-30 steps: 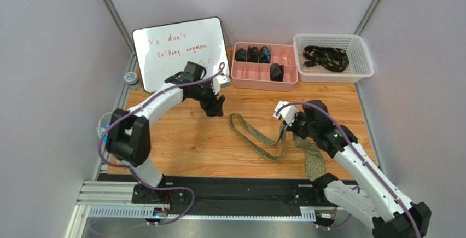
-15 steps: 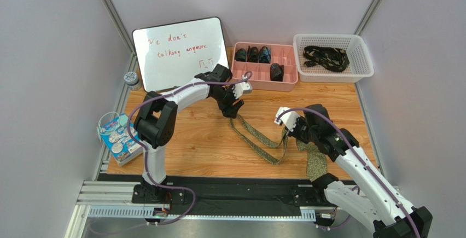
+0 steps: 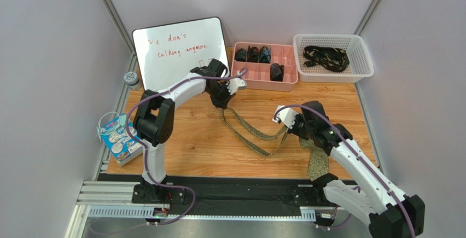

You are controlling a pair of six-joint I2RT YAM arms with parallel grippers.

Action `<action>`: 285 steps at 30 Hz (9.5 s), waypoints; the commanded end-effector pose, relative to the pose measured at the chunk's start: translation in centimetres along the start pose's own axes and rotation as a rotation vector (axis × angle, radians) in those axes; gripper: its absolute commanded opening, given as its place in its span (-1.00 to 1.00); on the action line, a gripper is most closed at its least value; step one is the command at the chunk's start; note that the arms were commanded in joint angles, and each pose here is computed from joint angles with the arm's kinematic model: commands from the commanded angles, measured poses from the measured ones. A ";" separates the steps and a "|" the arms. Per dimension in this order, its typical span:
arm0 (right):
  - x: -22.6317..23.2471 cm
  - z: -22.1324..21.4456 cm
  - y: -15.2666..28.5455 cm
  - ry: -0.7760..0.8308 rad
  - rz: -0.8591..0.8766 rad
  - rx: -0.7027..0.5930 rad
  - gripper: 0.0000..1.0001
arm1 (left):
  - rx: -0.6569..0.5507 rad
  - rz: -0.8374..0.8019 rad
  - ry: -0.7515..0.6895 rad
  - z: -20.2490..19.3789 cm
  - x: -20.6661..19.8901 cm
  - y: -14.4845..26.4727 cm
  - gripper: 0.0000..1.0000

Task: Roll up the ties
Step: Close the tie at the center of the board, then flatten out the tie at the center of the board.

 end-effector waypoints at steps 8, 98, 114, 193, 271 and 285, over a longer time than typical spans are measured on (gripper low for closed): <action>2.2 5.4 -1.8 0.070 0.241 -0.118 -1.00 | -0.106 0.231 -0.213 -5.9 2.4 11.6 -1.00; -3.4 -3.6 -1.5 -0.497 0.500 0.063 0.75 | 0.105 -0.082 -0.119 -11.4 0.4 5.9 -0.53; -1.0 6.3 -5.7 -0.523 0.659 -0.064 0.72 | -0.023 0.045 -0.454 -14.3 -4.8 10.6 -1.00; 5.8 2.7 -11.9 0.061 0.408 0.124 0.19 | 0.057 0.181 -0.329 -15.7 -1.3 6.6 -0.43; 4.0 25.0 -11.8 -1.123 1.032 -0.285 -0.17 | -0.171 -0.078 -0.473 -9.4 -5.0 8.3 -0.90; 6.5 22.3 -11.9 -0.985 0.937 -0.153 -0.38 | -0.220 -0.051 0.291 -10.6 -4.8 13.5 0.15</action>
Point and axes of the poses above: each gripper's point midway between its finger pads, its own y axis back along the fingers, its own x axis along the line the jaws close on, z = x × y, the point moved 2 cm from there along y, back along the fingers, and after that the axes turned 13 degrees about y, right-handed, at the moved point
